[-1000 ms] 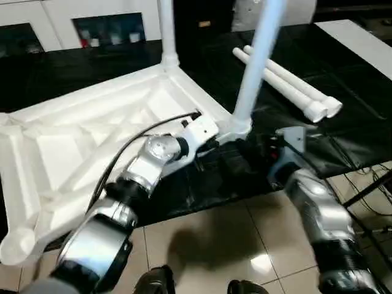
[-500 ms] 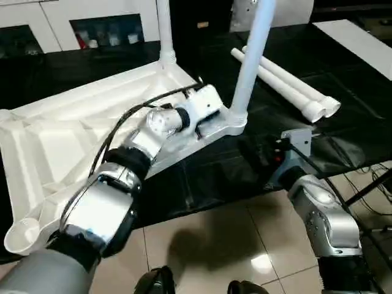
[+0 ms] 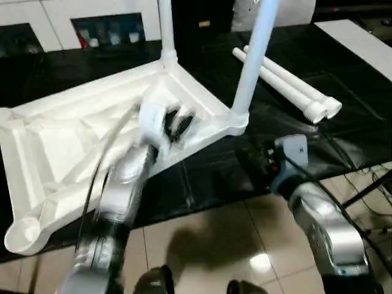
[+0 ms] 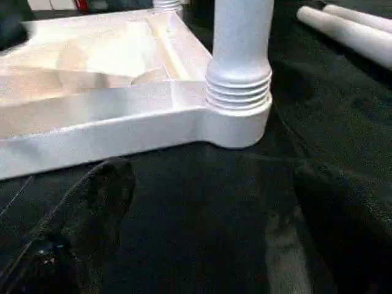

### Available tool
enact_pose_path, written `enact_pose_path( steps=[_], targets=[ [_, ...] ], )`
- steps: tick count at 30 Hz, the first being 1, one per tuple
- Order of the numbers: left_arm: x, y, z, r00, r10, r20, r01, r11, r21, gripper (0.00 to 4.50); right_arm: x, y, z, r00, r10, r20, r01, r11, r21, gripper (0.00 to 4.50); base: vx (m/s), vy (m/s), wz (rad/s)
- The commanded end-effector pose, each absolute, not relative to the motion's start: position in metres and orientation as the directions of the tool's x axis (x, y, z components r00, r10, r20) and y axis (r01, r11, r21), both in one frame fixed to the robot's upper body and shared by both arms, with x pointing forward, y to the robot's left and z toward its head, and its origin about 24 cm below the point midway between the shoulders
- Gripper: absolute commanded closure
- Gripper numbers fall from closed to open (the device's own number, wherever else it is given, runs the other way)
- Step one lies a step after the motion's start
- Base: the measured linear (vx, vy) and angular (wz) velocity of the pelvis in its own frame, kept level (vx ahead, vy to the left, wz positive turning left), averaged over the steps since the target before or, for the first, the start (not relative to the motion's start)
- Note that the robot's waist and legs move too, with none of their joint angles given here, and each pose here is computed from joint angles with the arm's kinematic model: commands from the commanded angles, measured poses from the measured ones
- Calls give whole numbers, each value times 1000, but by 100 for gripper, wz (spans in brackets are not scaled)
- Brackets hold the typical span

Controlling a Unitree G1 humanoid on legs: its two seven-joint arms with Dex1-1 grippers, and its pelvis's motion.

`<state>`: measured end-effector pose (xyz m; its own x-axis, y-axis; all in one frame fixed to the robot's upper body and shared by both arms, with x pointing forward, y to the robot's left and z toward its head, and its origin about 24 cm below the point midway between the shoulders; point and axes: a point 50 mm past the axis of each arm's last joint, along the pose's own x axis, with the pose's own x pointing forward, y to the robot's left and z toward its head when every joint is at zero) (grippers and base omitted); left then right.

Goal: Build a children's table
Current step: Rotate leg to tighten

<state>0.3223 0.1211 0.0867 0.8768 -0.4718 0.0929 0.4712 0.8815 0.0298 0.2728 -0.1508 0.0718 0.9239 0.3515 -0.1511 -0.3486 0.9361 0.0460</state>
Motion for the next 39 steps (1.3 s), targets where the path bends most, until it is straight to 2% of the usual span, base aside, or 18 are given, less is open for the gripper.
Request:
enact_pose_path(
  steps=[1,3,4,6,8,12,13,15,25,32,35,39],
  targets=[
    [314,116,101,871,-470,141,464,883,74,210,270,-152,76,927,348,-139,-345,937,47,0,-26,-35,30],
    [304,117,97,894,-434,110,432,901,43,181,266,-151,74,926,349,-146,-347,937,39,0,-26,-50,40],
    [300,120,95,910,-408,78,406,913,43,181,263,-149,74,923,355,-149,-353,935,41,0,-13,-77,54],
    [289,124,93,923,-382,43,379,924,52,166,257,-148,69,909,359,-211,-346,933,96,0,2,-110,55],
    [284,127,90,932,-361,22,360,932,50,146,255,-147,68,901,373,-222,-360,928,99,0,-2,-168,23],
    [266,134,78,953,-302,-18,303,953,28,146,247,-149,63,895,380,-235,-363,925,115,0,24,-135,-7],
    [260,137,74,966,-258,-21,257,966,-19,146,245,-150,63,898,382,-219,-365,924,116,0,0,0,0],
    [255,138,71,972,-233,-33,232,972,-39,146,244,-150,63,899,386,-206,-375,923,91,0,0,0,0],
    [249,137,73,975,-219,-50,218,976,-27,146,249,-144,66,886,420,-198,-411,907,87,0,39,26,-2],
    [249,135,78,976,-217,-30,216,976,-31,146,243,-135,67,833,518,-194,-514,855,71,0,125,38,-2],
    [249,134,78,974,-226,-30,225,974,-24,146,242,-136,66,827,523,-208,-526,849,45,0,177,40,35],
    [247,133,78,972,-233,-27,233,972,-27,146,241,-142,64,834,513,-203,-511,857,66,0,203,-23,51]
  ],
)
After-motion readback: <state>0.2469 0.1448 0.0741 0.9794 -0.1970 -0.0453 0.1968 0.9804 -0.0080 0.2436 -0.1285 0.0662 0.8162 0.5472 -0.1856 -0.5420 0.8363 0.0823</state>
